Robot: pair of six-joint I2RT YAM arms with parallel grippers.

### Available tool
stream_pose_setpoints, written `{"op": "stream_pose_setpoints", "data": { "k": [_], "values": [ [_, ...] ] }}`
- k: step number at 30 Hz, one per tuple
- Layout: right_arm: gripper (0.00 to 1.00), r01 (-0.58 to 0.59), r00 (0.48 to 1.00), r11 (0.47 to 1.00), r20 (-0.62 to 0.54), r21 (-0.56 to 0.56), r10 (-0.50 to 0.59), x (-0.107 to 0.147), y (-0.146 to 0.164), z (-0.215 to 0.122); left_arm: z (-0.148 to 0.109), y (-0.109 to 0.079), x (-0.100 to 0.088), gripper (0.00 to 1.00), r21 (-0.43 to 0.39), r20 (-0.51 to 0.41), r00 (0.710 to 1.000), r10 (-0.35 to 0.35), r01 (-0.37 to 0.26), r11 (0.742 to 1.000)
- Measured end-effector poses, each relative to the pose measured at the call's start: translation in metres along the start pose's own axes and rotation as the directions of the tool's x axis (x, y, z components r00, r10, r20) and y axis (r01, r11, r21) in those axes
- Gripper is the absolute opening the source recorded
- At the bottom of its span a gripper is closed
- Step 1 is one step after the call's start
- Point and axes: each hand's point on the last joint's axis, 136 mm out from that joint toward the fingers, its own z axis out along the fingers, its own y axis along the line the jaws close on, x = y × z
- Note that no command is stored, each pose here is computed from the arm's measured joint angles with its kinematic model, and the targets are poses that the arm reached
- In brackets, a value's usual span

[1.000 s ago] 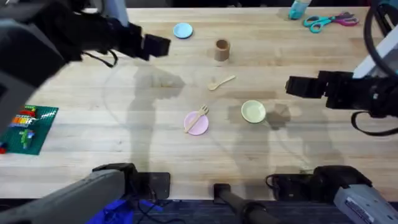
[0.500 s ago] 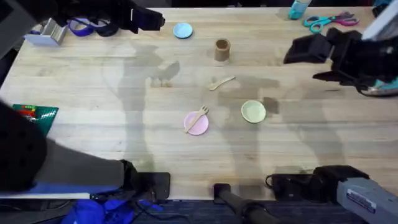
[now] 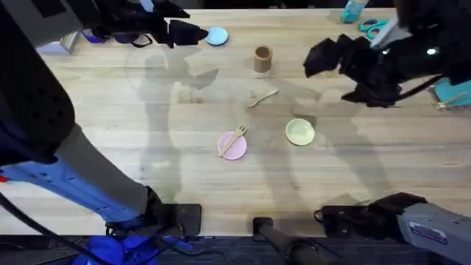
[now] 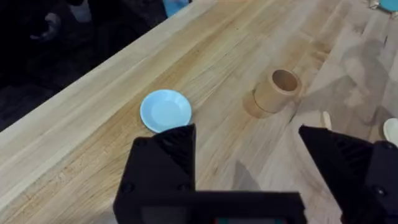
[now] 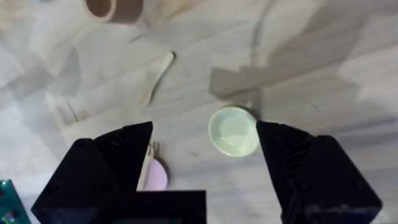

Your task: Pick up a utensil and set it on the pink plate, then put the other utensil in the container.

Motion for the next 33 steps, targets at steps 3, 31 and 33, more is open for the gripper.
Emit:
{"op": "stream_pose_setpoints", "data": {
  "k": [3, 31, 33],
  "values": [
    [0.998, 0.003, 0.998, 0.999, 0.062, -0.043, 0.0, -0.007, 0.019, 0.0, 0.001, -0.001, -0.001, 0.992, 0.011, 0.011, 1.0, 0.005, -0.005, 1.0],
    [0.997, -0.179, 0.983, 0.983, 0.042, 0.04, 0.177, 0.018, 0.057, 0.077, 0.001, -0.003, 0.001, 0.992, 0.022, 0.01, 0.995, 0.097, -0.097, 0.995],
    [0.997, -0.182, 0.982, 0.983, 0.049, 0.02, 0.181, 0.018, 0.064, 0.08, 0.001, -0.007, -0.001, 0.992, 0.04, 0.026, 0.991, 0.133, -0.134, 0.99]
  ]
}}
